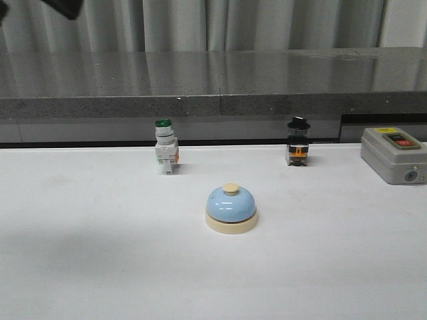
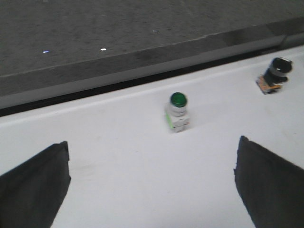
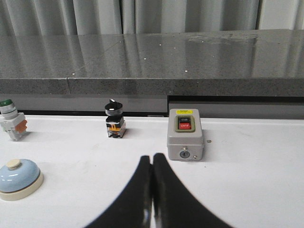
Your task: Place and press bell with both arms
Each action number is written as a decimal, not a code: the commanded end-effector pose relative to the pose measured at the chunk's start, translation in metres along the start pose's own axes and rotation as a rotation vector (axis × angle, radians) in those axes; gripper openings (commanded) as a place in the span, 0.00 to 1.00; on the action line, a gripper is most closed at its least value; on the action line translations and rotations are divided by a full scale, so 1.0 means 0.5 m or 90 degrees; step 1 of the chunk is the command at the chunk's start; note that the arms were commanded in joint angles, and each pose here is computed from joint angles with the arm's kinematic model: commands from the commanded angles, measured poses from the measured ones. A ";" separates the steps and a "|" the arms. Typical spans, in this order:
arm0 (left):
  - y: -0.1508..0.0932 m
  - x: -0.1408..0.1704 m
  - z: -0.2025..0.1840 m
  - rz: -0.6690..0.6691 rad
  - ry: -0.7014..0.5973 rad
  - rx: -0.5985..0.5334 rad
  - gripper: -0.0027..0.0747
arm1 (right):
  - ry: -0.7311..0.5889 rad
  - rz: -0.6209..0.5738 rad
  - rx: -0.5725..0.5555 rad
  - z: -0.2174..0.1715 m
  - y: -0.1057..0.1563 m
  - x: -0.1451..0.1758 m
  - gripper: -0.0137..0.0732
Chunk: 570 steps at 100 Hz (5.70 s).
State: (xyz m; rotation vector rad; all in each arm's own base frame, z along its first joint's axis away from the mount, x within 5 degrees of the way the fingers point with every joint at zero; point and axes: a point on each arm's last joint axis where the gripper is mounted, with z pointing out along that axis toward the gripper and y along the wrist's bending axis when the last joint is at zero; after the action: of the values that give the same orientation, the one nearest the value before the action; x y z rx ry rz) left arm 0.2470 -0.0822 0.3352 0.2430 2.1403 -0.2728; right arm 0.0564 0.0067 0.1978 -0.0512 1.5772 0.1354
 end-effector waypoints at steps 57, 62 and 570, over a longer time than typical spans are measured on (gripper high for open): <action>0.045 0.102 -0.273 -0.047 -0.298 -0.078 0.71 | -0.072 -0.005 0.000 -0.005 0.001 -0.027 0.09; 0.044 0.106 -0.283 -0.045 -0.309 -0.077 0.61 | -0.072 -0.005 0.000 -0.005 0.001 -0.027 0.09; 0.065 0.433 -0.211 0.039 -0.472 -0.125 0.01 | 0.434 0.076 -0.046 0.319 0.064 -0.239 0.09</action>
State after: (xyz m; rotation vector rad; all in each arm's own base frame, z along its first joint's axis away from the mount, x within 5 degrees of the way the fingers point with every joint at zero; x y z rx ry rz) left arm 0.0554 -0.0058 0.2132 0.0875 1.4766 -0.0729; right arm 0.1967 0.0421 0.3026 -0.0453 2.3370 0.2579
